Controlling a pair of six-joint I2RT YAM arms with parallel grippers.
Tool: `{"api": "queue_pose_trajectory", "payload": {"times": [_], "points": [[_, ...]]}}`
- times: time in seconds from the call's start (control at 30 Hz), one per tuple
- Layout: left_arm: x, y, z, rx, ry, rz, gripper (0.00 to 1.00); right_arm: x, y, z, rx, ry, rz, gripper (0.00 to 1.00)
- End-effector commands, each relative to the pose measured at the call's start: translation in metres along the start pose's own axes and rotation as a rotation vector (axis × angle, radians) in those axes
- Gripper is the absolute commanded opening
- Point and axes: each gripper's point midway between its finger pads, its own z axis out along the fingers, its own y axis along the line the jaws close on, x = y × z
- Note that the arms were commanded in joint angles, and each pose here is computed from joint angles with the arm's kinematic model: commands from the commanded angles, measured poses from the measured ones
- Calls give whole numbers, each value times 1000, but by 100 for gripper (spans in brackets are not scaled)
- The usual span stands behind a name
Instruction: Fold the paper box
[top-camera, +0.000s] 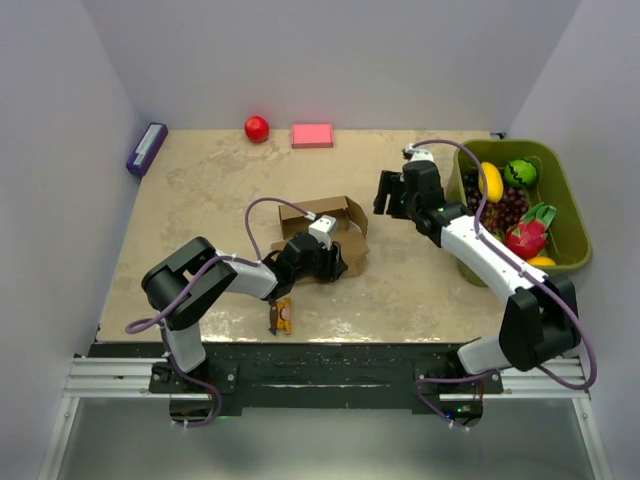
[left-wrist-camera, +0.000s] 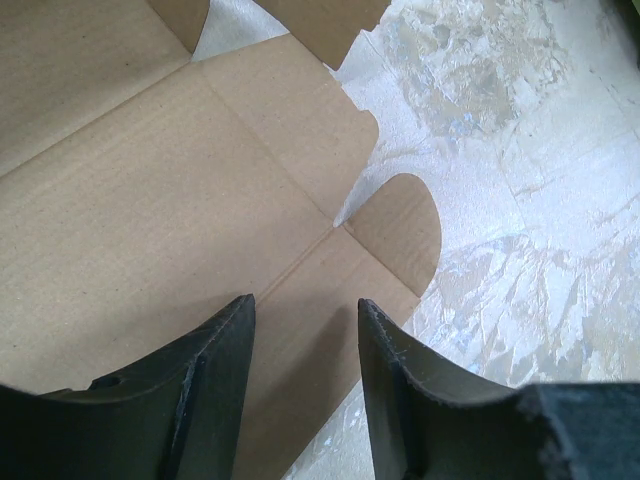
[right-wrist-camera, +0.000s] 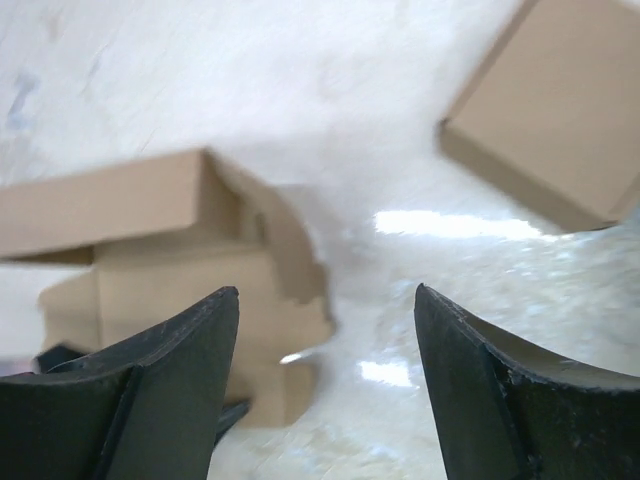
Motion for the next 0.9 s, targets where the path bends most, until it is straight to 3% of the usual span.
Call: {"api": "queue_pose_trajectory", "payload": {"times": [0.0,0.2,0.43,0.87], "points": [[50,30,-8,-99,155,-18,50,-9,-22,18,58,-11,-7,69],[50,29,-9,-94,155,-20,50,21,-24,59,27,54,-46,57],[50,27,-8,-71,156,-3,48,40,3,75,-173,62,-118,56],[54,34,-9,-60,173,2,46,52,33,91,-362,52,-207,54]]}}
